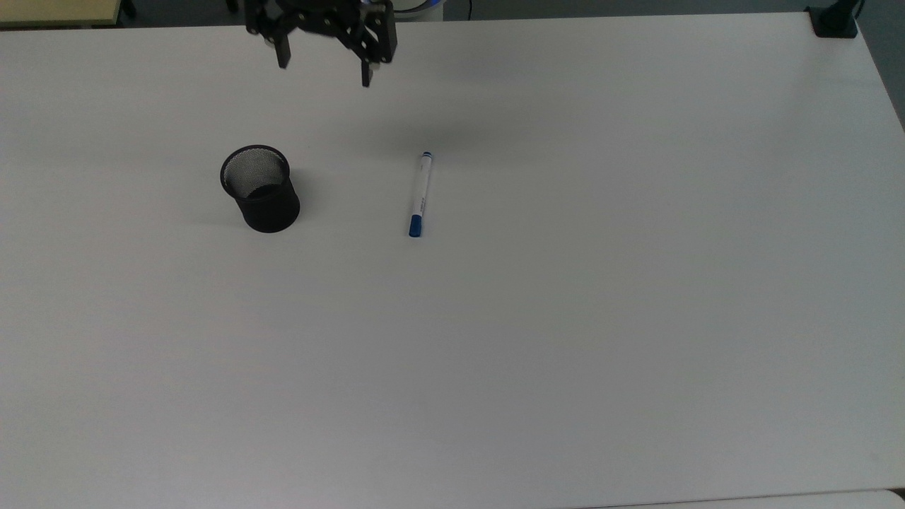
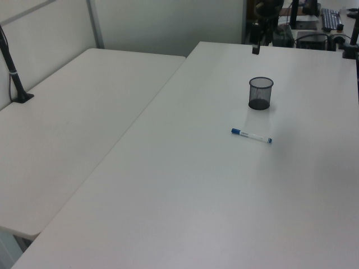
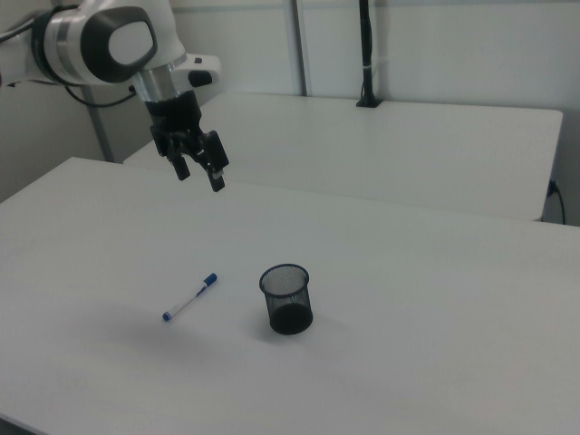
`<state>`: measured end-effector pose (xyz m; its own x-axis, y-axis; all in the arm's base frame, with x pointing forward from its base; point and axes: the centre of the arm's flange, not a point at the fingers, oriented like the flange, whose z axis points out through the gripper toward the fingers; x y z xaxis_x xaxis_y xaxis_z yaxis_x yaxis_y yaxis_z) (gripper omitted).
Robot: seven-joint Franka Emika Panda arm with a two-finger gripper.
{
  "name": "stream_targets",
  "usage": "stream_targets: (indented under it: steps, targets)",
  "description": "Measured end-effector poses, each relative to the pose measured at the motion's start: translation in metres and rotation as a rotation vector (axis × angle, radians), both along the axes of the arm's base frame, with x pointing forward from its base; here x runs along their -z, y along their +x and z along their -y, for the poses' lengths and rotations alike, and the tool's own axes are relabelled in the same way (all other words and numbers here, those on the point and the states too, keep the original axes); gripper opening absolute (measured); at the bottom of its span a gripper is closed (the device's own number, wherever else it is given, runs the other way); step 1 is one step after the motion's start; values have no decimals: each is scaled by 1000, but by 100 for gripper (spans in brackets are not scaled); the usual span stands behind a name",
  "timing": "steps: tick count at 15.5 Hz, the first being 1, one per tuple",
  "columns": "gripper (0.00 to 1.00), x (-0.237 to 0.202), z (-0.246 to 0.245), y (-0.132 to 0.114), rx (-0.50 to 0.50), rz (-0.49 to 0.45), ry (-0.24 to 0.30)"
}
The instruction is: Remove the marker
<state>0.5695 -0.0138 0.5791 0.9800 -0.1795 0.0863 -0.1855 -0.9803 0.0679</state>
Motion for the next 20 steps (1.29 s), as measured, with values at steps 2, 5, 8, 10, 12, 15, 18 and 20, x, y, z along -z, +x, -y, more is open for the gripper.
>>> stream_targets:
  steps: [2,5,8,10,12,15,18,20]
  targets:
    - [100,-12,9,-9,25,4,19]
    - [100,-20,18,-17,50,-3,40]
    - [100,-22,18,-18,44,1,40]
    - [100,-24,19,-16,-7,18,36]
    - [100,-27,22,-13,-43,47,30]
    - [100,-29,39,-12,-38,71,26]
    - [100,-29,46,-13,-36,72,29]
    - [100,-30,44,-12,-40,73,30]
